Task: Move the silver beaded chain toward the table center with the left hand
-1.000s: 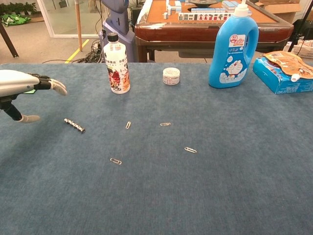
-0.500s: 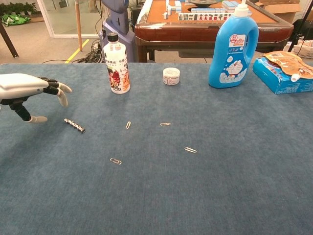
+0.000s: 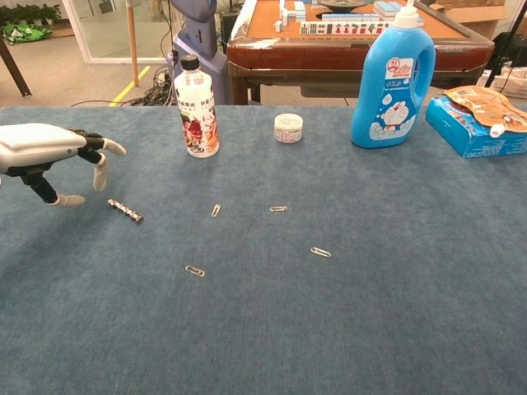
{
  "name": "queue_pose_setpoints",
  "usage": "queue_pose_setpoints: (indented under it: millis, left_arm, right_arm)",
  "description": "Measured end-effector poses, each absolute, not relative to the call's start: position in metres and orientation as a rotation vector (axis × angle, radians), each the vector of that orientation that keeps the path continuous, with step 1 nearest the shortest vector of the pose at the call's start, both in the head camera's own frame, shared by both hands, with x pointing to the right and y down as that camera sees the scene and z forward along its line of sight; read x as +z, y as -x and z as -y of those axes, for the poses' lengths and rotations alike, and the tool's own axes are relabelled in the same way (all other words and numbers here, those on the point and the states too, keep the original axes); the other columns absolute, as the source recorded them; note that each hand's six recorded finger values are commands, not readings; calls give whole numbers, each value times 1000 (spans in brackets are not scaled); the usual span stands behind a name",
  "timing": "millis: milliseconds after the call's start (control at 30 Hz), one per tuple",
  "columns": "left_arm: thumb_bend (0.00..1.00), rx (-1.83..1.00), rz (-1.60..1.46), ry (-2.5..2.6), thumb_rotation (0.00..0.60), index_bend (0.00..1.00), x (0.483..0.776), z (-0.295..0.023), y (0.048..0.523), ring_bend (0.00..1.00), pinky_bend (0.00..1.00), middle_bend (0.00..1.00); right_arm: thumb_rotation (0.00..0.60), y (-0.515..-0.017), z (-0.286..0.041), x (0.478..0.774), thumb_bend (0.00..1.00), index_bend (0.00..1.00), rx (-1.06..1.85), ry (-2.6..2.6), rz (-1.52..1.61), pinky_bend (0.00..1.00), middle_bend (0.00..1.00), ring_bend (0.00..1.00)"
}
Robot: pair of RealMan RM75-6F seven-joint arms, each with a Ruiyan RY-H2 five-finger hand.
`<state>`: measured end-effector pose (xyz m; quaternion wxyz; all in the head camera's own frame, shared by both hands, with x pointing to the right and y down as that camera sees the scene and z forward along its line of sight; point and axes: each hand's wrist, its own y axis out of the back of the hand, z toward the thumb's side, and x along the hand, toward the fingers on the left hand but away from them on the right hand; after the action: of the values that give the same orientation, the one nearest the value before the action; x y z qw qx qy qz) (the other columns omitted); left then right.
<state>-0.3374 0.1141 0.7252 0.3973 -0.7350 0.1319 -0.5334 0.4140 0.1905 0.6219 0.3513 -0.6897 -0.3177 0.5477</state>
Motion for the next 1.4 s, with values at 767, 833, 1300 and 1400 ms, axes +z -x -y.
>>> queue_pose_setpoints:
  millis: [767,833,1300,1400]
  left_arm:
    - [363,-1348,-338,1888,600,461,748,-109,342,0,0,0]
    - [362,-1341,-340,1890,600,458,749,-107,341,0,0,0]
    - [362,-1306,-326,1910,600,448,756,-103,330,0,0,0]
    - [363,-1294,-317,1913,600,447,757,-103,326,0,0,0]
  right_arm:
    - [600,-416,-193,631,305,0,1459,1785,797,0,0,0]
    - [600,-416,-193,632,305,0,1462,1786,796,0,0,0]
    - [600,-418,-192,636,304,0,1478,1780,790,0,0,0]
    - [600,-418,-191,635,305,0,1472,1781,797,0,0,0]
